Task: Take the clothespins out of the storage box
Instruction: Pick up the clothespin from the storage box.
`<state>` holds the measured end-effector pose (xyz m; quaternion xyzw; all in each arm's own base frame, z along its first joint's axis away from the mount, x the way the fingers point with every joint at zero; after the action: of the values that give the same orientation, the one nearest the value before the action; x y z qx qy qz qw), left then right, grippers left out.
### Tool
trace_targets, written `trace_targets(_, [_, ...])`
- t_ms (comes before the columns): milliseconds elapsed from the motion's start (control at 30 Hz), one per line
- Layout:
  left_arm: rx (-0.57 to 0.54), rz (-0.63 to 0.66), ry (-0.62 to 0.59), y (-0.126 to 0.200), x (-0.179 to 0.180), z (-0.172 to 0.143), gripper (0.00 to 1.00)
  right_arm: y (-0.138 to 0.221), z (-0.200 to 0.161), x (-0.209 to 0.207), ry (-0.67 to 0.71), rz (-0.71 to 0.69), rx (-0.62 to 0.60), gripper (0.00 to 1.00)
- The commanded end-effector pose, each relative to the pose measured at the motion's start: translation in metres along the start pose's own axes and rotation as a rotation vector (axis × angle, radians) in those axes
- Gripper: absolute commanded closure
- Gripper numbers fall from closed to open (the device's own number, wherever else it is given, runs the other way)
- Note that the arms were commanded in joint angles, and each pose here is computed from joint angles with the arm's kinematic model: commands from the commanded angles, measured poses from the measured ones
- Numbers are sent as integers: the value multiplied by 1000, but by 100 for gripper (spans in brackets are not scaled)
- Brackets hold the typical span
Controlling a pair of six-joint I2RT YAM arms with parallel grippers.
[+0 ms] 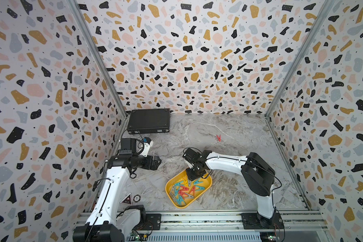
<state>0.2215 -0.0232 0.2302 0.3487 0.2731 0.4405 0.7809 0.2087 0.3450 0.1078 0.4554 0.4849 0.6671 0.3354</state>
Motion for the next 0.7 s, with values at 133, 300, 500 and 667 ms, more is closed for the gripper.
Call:
trace_targets(133, [-12, 1, -29, 1, -2, -1, 0, 5, 1, 3, -2, -10, -2, 70])
trace_targets(300, [-9, 1, -27, 0, -2, -1, 0, 5, 1, 4, 4, -10, -5, 72])
trace_targets(500, [-7, 3, -28, 0, -2, -2, 0, 7, 2, 4, 7, -14, -10, 76])
trace_targets(667, [-6, 1, -28, 0, -1, -2, 0, 9, 3, 5, 14, -11, -18, 80])
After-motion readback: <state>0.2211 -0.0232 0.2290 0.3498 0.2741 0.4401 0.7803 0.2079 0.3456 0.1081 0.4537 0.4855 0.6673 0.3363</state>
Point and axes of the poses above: each gripper's point midway between its finger pads, its own y axis back along the fingers, its own x axis along the line the jaws close on, z = x × y, the point moved 8 cm from there along y, back along the fingers, and after that the axes turned 9 degrees about -y, right-handed, at the moved point
